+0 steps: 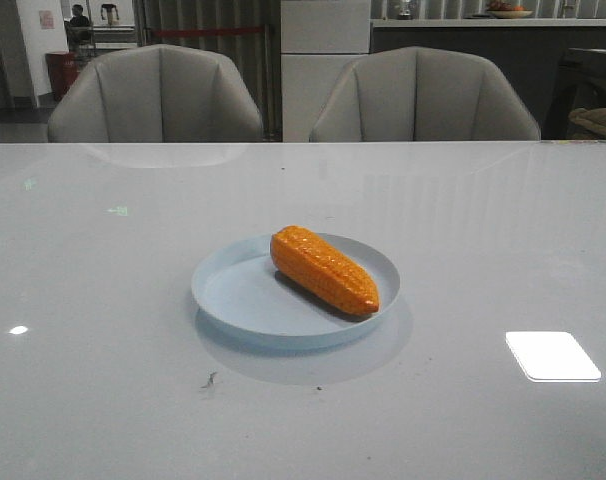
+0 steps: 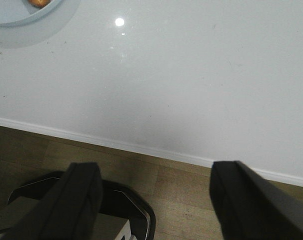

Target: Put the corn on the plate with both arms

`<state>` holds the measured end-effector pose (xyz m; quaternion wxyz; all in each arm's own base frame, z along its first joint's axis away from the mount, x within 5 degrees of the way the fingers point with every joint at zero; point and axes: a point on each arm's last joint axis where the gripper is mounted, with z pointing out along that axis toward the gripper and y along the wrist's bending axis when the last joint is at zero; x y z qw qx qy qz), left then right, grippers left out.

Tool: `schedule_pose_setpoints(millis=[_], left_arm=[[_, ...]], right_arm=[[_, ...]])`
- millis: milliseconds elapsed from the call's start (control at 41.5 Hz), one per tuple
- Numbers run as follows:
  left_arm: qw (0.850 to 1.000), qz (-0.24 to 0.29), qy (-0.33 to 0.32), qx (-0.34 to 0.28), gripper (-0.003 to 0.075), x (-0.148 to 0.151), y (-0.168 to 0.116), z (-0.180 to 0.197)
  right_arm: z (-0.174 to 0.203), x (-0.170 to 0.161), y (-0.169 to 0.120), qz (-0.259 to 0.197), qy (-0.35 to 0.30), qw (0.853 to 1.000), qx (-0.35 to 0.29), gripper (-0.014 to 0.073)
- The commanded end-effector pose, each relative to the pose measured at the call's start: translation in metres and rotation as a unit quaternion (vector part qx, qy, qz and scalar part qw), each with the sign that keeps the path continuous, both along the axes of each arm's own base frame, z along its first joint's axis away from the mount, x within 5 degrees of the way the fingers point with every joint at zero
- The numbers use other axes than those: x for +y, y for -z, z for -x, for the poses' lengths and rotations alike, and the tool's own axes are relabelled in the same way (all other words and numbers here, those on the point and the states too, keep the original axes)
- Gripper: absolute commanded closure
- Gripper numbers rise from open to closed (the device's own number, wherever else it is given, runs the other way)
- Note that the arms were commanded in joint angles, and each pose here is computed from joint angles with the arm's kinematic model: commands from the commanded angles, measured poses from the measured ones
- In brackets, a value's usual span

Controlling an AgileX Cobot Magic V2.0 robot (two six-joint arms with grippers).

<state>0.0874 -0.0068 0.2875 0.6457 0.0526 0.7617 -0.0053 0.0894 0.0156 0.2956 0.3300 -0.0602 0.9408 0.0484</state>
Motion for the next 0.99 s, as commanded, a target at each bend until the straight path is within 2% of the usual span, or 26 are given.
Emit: schedule_pose_setpoints(millis=[0, 289, 530, 603, 651, 747, 964], left_arm=[[0.993, 0.013, 0.001, -0.120, 0.0635, 0.001, -0.007, 0.012], [0.982, 0.010, 0.001, -0.186, 0.0627, 0.003, 0.038, 0.042], [0.981, 0.011, 0.002, -0.193, 0.0628, 0.002, 0.065, 0.035], [0.982, 0.018, 0.001, -0.187, 0.0632, 0.002, 0.076, 0.033], [0.988, 0.016, 0.001, -0.155, 0.0631, 0.002, 0.079, 0.032], [0.991, 0.014, 0.001, -0.133, 0.0631, 0.002, 0.085, 0.031], [0.992, 0.013, 0.001, -0.128, 0.0631, 0.002, 0.086, 0.031]], right_arm=[[-0.004, 0.000, -0.011, -0.006, 0.004, 0.999, -0.035, 0.0034], [-0.004, 0.000, -0.011, -0.006, 0.004, 0.999, -0.035, 0.0034], [-0.003, 0.000, -0.010, -0.006, 0.003, 0.999, -0.033, 0.0034], [-0.003, 0.000, -0.010, -0.006, 0.003, 0.999, -0.033, 0.0034], [-0.003, 0.000, -0.010, -0.006, 0.003, 0.999, -0.033, 0.0034], [-0.003, 0.000, -0.010, -0.006, 0.003, 0.999, -0.033, 0.0034], [-0.003, 0.000, -0.010, -0.006, 0.003, 0.999, -0.033, 0.0034]])
